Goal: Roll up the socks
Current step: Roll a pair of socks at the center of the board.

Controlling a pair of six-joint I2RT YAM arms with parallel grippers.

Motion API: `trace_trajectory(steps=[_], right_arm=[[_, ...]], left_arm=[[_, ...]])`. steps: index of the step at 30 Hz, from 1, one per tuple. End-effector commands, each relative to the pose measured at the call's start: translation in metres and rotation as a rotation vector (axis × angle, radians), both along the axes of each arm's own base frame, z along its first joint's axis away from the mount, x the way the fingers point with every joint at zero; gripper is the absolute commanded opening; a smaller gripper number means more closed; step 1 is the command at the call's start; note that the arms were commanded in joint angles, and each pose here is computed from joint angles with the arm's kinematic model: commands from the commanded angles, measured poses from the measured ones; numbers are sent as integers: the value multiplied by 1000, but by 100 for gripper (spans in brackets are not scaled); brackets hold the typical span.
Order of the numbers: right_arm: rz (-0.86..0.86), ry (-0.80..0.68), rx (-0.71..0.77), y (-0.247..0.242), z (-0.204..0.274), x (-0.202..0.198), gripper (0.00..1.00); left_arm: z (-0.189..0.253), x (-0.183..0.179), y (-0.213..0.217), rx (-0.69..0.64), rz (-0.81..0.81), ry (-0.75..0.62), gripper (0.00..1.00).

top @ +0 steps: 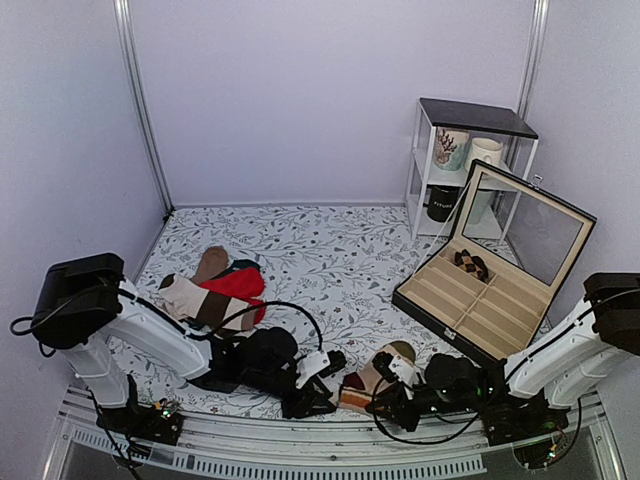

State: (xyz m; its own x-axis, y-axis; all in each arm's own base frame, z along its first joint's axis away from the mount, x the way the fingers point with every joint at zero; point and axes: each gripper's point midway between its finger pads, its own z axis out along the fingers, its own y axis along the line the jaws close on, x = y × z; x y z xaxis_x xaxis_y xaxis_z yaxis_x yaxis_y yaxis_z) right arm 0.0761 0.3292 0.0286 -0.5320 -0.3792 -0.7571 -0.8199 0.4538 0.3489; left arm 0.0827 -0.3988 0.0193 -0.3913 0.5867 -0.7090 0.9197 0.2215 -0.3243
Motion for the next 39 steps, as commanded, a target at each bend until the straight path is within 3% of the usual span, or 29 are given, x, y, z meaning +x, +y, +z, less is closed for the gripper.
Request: trace_trajectory(steps=[1, 6, 11, 19, 31, 33, 39], right_arm=[[-79, 198, -71, -30, -31, -2, 14], [-94, 340, -119, -31, -52, -12, 14], [-107, 424, -165, -35, -72, -21, 14], [-118, 435, -166, -37, -75, -21, 14], [-124, 454, -188, -42, -81, -22, 14], [-120, 459, -194, -42, -83, -23, 14], [-119, 473, -198, -40, -85, -22, 15]], left_arm=[[5, 18, 22, 61, 52, -217, 40], [55, 23, 4, -103, -2, -459, 47], [61, 15, -13, -176, -125, -577, 50], [19, 1, -25, -116, -254, -523, 50], [10, -11, -24, -122, -277, -435, 43], [13, -13, -25, -138, -282, -433, 38], [12, -21, -29, -150, -313, -391, 7]])
